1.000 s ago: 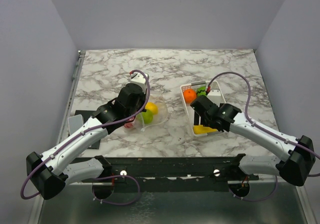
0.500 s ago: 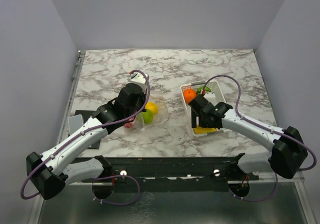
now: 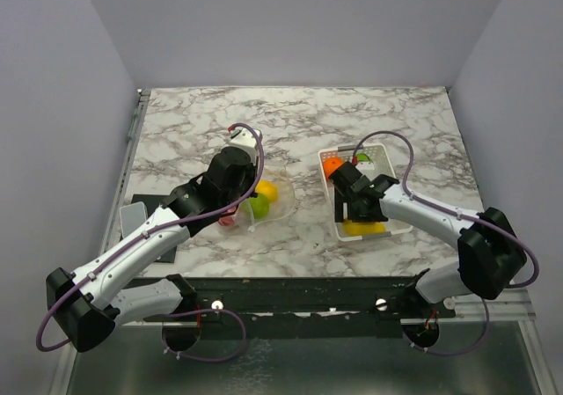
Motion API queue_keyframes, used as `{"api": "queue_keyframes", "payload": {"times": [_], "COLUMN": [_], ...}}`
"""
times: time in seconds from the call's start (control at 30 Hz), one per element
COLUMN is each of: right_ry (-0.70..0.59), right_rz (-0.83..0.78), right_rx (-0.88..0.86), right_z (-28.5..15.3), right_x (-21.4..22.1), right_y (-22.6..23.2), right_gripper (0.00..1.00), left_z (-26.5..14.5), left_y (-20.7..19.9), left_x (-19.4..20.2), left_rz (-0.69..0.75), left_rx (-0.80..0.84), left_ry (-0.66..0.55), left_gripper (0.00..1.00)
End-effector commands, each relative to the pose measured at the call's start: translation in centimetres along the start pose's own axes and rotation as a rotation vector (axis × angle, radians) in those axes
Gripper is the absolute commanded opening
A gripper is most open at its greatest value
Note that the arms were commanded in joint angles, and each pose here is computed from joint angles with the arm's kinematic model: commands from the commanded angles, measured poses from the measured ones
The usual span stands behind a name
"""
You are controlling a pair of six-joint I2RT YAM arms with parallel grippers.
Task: Place the food in the zip-top bag and seal the zipper
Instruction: Pick up the fake fruit from the bin.
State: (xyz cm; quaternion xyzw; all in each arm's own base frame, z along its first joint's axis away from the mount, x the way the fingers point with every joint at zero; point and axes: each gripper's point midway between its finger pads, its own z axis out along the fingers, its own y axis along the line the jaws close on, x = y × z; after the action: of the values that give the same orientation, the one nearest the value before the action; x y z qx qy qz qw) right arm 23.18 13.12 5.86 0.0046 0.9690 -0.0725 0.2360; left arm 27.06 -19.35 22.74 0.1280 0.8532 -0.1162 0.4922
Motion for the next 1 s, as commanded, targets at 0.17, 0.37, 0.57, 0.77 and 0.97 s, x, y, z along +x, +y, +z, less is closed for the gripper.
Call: {"api": "queue_keyframes", "payload": {"times": [0.17,0.37,0.57,0.77,0.97], "right_ry": [-0.046,-0.075,-0.081,-0.085,-0.059], "right_rz": [0.127,0.178,0.164,0.113,0.078], "right_rx": [0.094,0.094,0.064,-0.054,-0.107], "right_z": [1.6,1.6,0.7,-1.2,-3.0], "right_x": [-2.5,-3.9,-4.8,-5.0,-4.2], "right_y": [-1.8,-2.3,-2.0,-1.0,-1.1], "right_gripper": [0.93,0.93,0.93,0.95,0.96], "left_z": [-0.2,-0.3,-0.3,-0.3,-0.3], "left_y": [-0.1,-0.1,-0.1,-0.2,-0.1], "left_x": [-0.1,-0.1,-0.2,-0.2,-0.1], "left_rz": [0.000,-0.002,-0.001,-0.001,-0.002], "left_rx": [0.014,0.014,0.015,0.017,0.016], "left_ry": [-0.009,-0.012,-0.013,-0.013,-0.012], "left_gripper": [0.00,0.00,0.00,0.00,0.00]}}
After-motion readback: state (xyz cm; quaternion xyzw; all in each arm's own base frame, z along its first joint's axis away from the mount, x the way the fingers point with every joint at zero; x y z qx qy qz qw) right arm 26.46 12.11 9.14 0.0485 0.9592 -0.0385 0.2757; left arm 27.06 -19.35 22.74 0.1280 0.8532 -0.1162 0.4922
